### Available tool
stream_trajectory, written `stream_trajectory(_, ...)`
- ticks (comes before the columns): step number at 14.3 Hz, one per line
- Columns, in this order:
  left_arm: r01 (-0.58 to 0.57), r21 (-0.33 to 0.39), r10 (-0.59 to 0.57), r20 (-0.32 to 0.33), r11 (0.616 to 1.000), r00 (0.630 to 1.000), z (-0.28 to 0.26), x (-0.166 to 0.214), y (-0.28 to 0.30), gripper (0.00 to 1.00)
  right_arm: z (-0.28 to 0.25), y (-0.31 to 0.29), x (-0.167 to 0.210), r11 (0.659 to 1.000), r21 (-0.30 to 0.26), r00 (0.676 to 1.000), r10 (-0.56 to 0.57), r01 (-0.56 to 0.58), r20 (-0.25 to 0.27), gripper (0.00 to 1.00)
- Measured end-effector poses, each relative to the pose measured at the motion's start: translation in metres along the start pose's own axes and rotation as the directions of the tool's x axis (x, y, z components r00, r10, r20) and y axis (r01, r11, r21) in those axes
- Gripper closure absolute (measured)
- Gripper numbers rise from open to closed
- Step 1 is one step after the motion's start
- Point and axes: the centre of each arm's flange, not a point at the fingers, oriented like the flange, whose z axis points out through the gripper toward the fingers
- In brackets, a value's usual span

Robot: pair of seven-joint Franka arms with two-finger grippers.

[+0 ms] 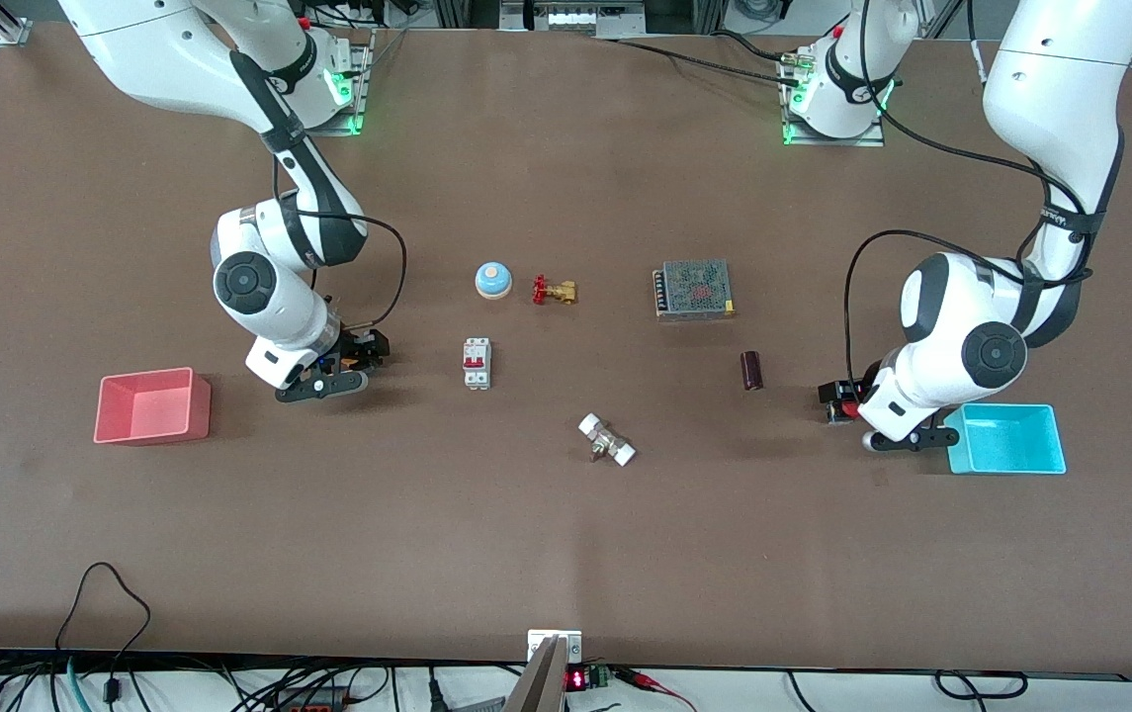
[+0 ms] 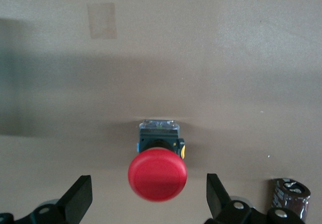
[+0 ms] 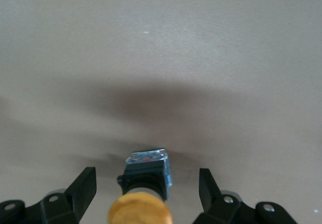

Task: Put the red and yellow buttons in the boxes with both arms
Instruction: 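Grasp the yellow button with the right gripper while the left gripper grasps the red button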

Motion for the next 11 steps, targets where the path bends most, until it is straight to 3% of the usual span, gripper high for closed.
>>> stream_trajectory(2, 0.002, -0.006, -0.002, -0.011, 1.000, 1.000, 0.004, 0.002, 0.000, 0.00, 0.002, -0.003, -0.003, 1.000, 0.002, 1.000, -0.006, 0.006, 0.007, 0.14)
stream_trajectory(4, 0.003, -0.007, -0.003, -0.011, 1.000, 1.000, 0.008, 0.003, 0.000, 0.00, 0.005, -0.005, -0.005, 1.000, 0.003, 1.000, -0.010, 0.010, 0.013, 0.27)
stream_trajectory(5, 0.003, -0.008, -0.003, -0.011, 1.000, 1.000, 0.009, 0.003, 0.000, 0.00, 0.006, -0.006, -0.006, 1.000, 0.003, 1.000, -0.014, 0.014, 0.015, 0.27)
stream_trajectory(8, 0.003, -0.008, -0.003, -0.011, 1.000, 1.000, 0.009, 0.003, 0.001, 0.02, 0.006, -0.006, -0.008, 0.999, 0.002, 0.999, -0.037, 0.036, 0.018, 0.57)
stream_trajectory(11, 0.004, -0.007, -0.004, 0.000, 1.000, 1.000, 0.016, 0.003, 0.000, 0.07, 0.006, 0.000, -0.007, 0.999, 0.003, 0.999, -0.036, 0.035, 0.016, 0.57)
